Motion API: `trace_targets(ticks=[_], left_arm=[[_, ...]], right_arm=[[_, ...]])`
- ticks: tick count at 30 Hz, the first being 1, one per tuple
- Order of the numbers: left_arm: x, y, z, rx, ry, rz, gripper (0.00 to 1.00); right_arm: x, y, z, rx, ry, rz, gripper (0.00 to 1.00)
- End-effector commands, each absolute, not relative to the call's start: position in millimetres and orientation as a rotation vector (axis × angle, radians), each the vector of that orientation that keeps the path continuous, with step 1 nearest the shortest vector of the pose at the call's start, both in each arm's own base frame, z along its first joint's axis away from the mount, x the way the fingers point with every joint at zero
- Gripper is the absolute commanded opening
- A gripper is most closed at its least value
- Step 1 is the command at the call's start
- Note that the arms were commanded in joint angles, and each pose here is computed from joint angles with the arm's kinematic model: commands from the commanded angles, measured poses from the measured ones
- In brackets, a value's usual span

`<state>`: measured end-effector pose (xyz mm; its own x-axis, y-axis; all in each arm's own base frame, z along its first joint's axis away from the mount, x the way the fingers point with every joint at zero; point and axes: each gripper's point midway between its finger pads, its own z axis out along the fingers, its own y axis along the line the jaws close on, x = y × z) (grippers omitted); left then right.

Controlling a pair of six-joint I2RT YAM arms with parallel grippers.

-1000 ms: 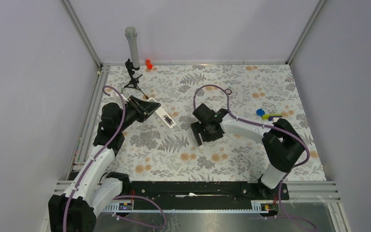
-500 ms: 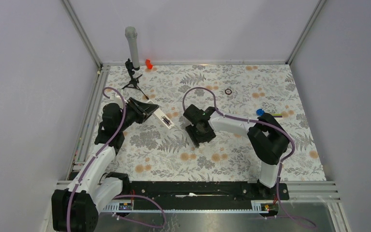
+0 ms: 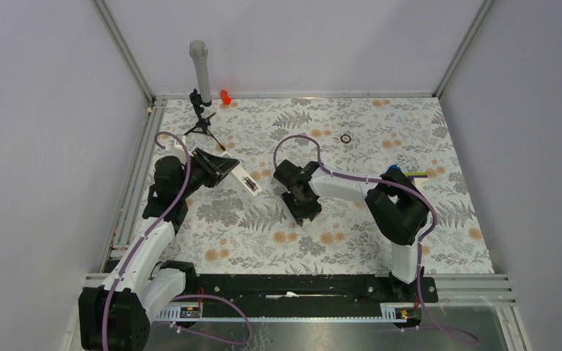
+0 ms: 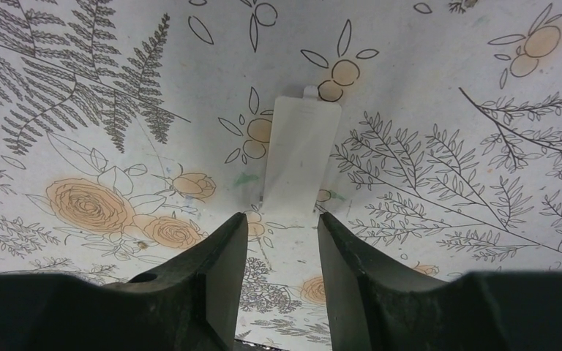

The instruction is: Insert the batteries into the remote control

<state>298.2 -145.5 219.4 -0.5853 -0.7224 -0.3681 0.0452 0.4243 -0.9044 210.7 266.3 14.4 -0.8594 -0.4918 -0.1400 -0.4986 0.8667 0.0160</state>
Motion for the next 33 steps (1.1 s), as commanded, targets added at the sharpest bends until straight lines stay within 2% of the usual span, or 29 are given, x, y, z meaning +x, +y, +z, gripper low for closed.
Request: trace_targets(ticks=[1,20,33], left_arm=[[303,-143,242,-0.518,1.810,-1.234,0.00],[304,-144,242,-0.519,1.809,-1.251,0.00],[305,-145,240,-0.517,1.816,-1.258,0.00]], right_arm=[[203,269,12,-0.780,2.949,0.091,0.47],[220,271,9,-0.727,2.928,0.065,0.49],[226,271,12,-0.670,2.906,0.045,0.32]])
